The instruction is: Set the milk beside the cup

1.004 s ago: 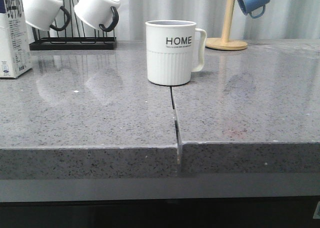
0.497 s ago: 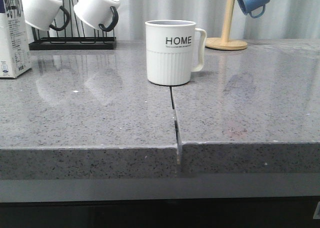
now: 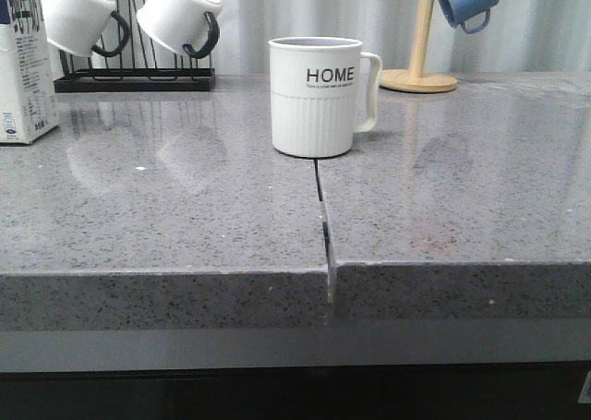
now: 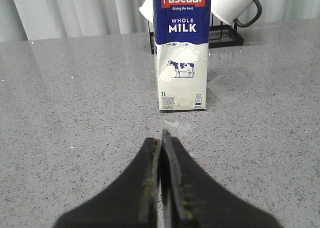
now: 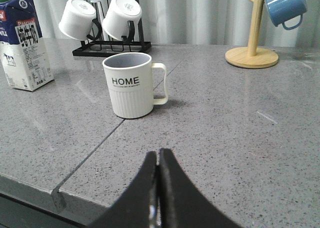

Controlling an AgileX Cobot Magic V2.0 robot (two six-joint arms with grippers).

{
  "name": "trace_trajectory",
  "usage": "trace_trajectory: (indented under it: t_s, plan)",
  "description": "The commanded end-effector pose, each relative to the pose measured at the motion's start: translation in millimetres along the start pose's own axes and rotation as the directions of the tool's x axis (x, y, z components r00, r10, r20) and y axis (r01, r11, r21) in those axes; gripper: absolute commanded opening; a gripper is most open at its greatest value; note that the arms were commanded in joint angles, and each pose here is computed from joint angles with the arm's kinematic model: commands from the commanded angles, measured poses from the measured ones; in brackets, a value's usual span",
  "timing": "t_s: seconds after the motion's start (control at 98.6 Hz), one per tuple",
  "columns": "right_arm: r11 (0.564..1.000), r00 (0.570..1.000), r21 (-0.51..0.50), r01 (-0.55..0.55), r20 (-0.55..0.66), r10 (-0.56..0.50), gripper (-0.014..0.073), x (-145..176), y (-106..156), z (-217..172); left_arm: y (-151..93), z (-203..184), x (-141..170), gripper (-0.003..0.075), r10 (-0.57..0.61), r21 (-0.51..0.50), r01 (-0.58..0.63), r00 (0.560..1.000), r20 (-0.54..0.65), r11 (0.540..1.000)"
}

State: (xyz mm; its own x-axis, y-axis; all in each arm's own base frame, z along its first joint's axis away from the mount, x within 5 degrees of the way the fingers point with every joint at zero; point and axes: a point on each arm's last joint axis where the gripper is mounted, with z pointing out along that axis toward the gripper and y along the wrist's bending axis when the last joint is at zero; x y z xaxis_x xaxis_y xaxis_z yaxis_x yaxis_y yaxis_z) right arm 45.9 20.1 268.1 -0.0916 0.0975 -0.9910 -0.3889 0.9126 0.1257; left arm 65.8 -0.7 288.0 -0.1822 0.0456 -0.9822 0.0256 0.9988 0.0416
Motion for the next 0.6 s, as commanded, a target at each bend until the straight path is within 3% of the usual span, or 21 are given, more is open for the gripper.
trace_trajectory:
  t_s: [0.0, 0.051, 0.122, 0.193, 0.294, 0.365, 0.588]
  plan:
    - [1.000, 0.995, -0.007, 0.014, 0.099, -0.013, -0.0069, -15, 2, -2, 0, 8, -22, -0.0017, -0.015, 0.006, 0.015, 0.996, 0.088, 1.000]
    - [1.000, 0.995, -0.007, 0.014, 0.099, -0.013, -0.0069, -15, 2, -2, -1, 14, -24, 0.0006, -0.030, 0.012, 0.029, 0.996, 0.089, 1.000]
    - [1.000, 0.995, -0.007, 0.014, 0.099, -0.013, -0.0069, -15, 2, -2, -1, 22, -27, 0.0107, -0.032, 0.016, 0.031, 0.995, 0.096, 0.999]
    - [1.000, 0.995, -0.007, 0.014, 0.099, -0.013, -0.0069, -15, 2, -2, -1, 29, -28, 0.0282, -0.034, 0.017, 0.033, 0.994, 0.101, 0.999]
    - [1.000, 0.995, -0.007, 0.014, 0.099, -0.013, -0.0069, -15, 2, -2, -2, 42, -33, 0.0589, -0.054, 0.023, 0.051, 0.989, 0.135, 0.998]
    - [1.000, 0.995, -0.007, 0.014, 0.099, -0.013, -0.0069, -15, 2, -2, -1, 49, -38, 0.0713, -0.064, 0.025, 0.061, 0.985, 0.160, 0.998]
    - [1.000, 0.995, -0.007, 0.014, 0.099, -0.013, -0.0069, -15, 2, -2, -1, 78, -54, 0.0644, -0.086, 0.025, 0.083, 0.985, 0.152, 0.996]
